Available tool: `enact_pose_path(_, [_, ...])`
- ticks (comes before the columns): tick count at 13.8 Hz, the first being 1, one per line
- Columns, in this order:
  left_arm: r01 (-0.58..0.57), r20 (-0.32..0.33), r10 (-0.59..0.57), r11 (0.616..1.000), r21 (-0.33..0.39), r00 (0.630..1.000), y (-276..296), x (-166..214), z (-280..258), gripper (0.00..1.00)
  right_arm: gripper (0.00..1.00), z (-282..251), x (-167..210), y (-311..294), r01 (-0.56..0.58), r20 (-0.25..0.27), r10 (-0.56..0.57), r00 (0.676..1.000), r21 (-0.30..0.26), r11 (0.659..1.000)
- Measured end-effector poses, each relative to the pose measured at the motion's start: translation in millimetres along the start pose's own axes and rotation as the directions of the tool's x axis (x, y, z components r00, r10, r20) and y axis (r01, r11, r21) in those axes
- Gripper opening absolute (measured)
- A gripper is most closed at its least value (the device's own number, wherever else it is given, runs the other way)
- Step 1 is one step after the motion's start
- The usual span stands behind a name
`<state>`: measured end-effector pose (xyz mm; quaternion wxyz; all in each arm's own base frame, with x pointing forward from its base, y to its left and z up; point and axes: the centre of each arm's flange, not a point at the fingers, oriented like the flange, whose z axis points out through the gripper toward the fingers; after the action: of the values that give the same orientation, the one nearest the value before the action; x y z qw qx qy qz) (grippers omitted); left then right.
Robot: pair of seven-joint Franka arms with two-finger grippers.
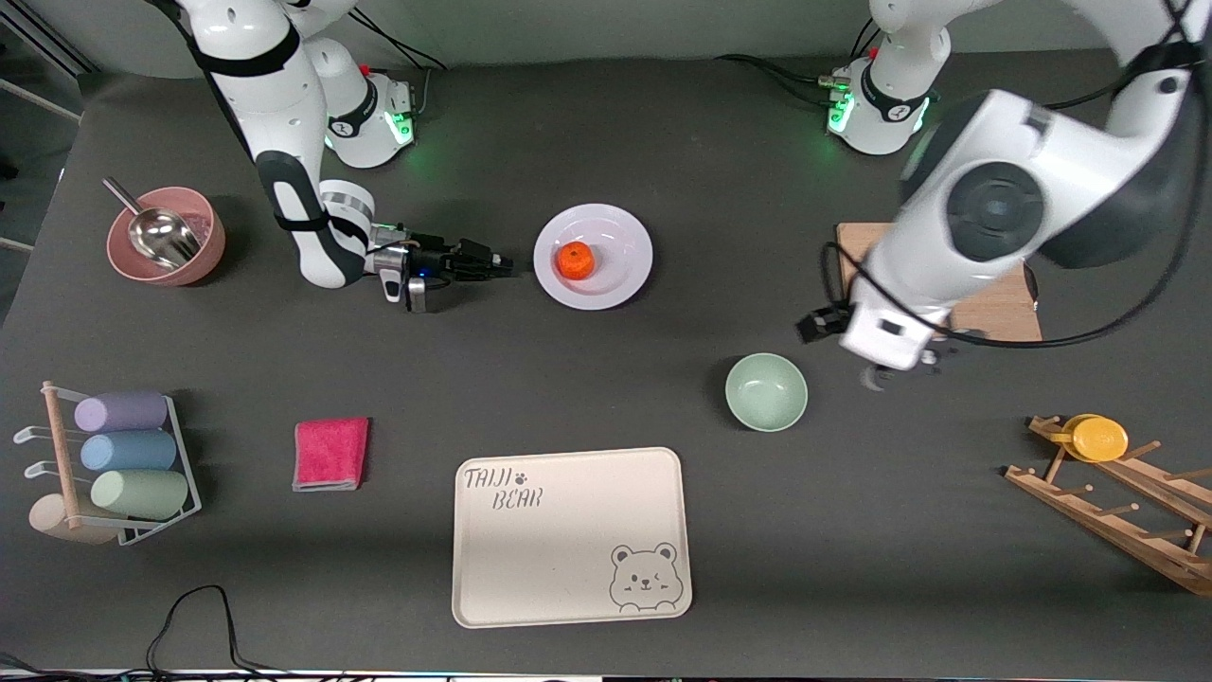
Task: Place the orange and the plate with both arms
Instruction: 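Release the orange on the plate while the right gripper grasps the plate rim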
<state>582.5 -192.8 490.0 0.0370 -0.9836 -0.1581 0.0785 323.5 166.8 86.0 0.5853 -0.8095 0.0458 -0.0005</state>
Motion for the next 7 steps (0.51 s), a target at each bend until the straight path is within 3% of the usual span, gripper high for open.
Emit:
enact_pose_path(3, [-0.105,0.055,0.103,0.994,0.035,0.993,-97.9,38.2,-10.0,1.0,0.36,25.8,-2.8,-5.4,-0.003,-0.021,0.003,1.0,-0.007,1.0])
enact_pose_path(7, [-0.213,0.067,0.21,0.976,0.035,0.975,-231.3,70.3,-25.2,1.0,0.36,43.6,-2.8,-11.1,0.001,-0.029,-0.002,1.0,-0.011,1.0])
